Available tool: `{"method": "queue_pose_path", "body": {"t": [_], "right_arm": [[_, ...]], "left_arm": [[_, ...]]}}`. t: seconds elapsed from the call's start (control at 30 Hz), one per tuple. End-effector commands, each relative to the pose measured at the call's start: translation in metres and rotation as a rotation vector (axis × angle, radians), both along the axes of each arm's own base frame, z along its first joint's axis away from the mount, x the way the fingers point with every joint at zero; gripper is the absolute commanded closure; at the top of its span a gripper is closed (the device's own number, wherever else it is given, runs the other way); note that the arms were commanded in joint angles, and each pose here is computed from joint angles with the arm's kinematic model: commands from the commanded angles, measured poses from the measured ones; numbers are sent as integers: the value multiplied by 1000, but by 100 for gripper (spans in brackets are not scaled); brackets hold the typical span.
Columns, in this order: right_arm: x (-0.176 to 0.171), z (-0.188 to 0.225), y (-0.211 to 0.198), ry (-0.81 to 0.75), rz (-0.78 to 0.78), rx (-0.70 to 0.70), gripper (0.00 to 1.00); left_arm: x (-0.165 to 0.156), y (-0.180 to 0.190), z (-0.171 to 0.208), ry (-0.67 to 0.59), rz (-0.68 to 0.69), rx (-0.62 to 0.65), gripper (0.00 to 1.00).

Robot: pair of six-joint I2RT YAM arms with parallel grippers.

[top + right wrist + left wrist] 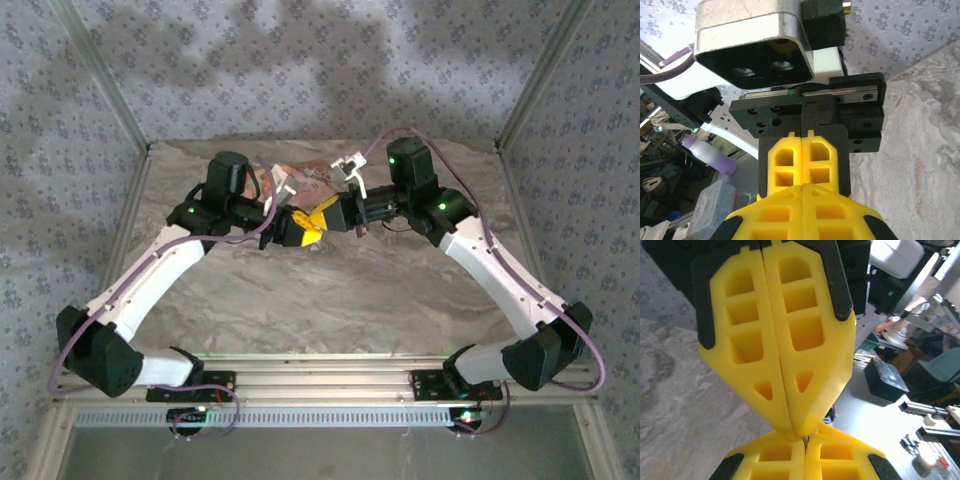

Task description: Unlock the padlock with the key

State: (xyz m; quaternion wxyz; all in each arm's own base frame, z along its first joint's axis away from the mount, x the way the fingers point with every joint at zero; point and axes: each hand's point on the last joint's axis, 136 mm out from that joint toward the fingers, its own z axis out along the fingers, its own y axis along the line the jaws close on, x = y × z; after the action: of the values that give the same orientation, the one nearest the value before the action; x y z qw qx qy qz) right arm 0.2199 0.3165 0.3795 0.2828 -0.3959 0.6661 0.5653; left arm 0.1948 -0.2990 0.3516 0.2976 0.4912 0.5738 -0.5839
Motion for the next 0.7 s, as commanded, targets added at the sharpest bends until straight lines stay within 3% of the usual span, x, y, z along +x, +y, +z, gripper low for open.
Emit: {"method": "queue_pose_path", "body": {"t": [0.0, 0.03, 0.23, 0.27, 0.3, 0.47, 0.53, 0.67], "right_arm": [[8, -5, -4, -26, -90, -39, 100], [13, -7, -6, -36, -130, -53, 100], [53, -15, -29, -99, -409, -153, 100], [59, -15, -33, -103, -447, -170, 100], [64, -17, -37, -110, -482, -200, 100], [73, -33, -42, -164, -506, -390, 100], [69, -32, -36, -161, -469, -390, 100], [59, -21, -19, -95, -391, -250, 100]], "left_arm": [[13, 7, 14, -92, 142, -20, 79], [22, 9, 12, -106, 217, -11, 69], [67, 37, -13, -137, 604, 110, 34], [71, 42, -16, -133, 645, 131, 13], [76, 48, -19, -126, 697, 154, 2], [99, 83, -33, -28, 969, 258, 2], [101, 96, -35, 7, 1057, 255, 2], [78, 82, -27, -23, 919, 170, 2]]}}
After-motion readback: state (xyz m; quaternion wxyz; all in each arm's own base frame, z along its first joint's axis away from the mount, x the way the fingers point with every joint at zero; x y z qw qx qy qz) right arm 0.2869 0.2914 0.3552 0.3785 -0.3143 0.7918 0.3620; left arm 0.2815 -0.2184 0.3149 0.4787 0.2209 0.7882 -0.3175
